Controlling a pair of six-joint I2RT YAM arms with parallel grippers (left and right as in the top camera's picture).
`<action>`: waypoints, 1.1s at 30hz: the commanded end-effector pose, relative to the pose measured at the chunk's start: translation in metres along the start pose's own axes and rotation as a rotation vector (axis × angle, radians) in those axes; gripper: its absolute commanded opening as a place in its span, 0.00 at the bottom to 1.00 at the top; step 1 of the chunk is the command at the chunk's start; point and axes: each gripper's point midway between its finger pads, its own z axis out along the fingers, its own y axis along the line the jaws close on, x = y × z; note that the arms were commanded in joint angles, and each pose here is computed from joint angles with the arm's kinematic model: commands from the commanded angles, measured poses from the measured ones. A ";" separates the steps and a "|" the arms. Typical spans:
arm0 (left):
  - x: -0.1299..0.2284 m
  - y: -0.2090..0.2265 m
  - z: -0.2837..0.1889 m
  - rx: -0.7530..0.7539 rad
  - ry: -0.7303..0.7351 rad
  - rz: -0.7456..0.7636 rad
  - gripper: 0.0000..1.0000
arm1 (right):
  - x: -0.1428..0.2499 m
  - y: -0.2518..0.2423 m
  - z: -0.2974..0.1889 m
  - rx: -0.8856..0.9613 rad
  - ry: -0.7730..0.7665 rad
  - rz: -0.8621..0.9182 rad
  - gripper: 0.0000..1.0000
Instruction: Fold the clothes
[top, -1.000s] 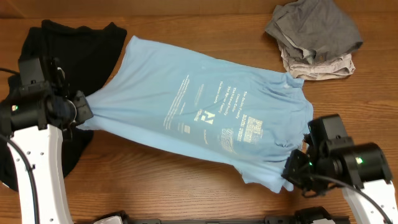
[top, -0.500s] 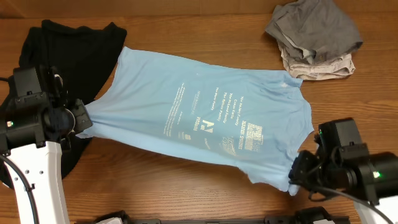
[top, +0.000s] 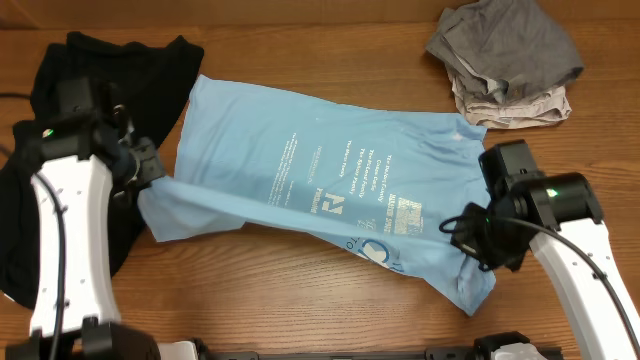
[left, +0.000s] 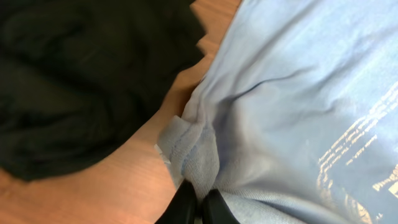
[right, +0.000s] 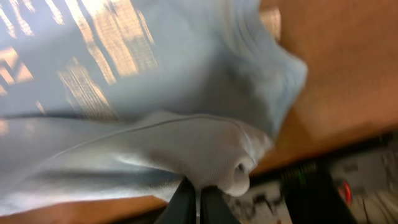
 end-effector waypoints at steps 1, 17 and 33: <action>-0.002 -0.019 0.021 0.020 0.031 0.077 0.04 | -0.022 0.006 0.000 0.008 -0.067 -0.025 0.04; -0.010 -0.034 0.105 -0.016 0.153 0.111 0.04 | -0.075 0.035 0.062 0.046 -0.058 -0.102 0.04; -0.040 -0.043 0.118 0.007 0.042 0.108 0.04 | -0.114 0.013 0.081 0.039 -0.063 -0.038 0.04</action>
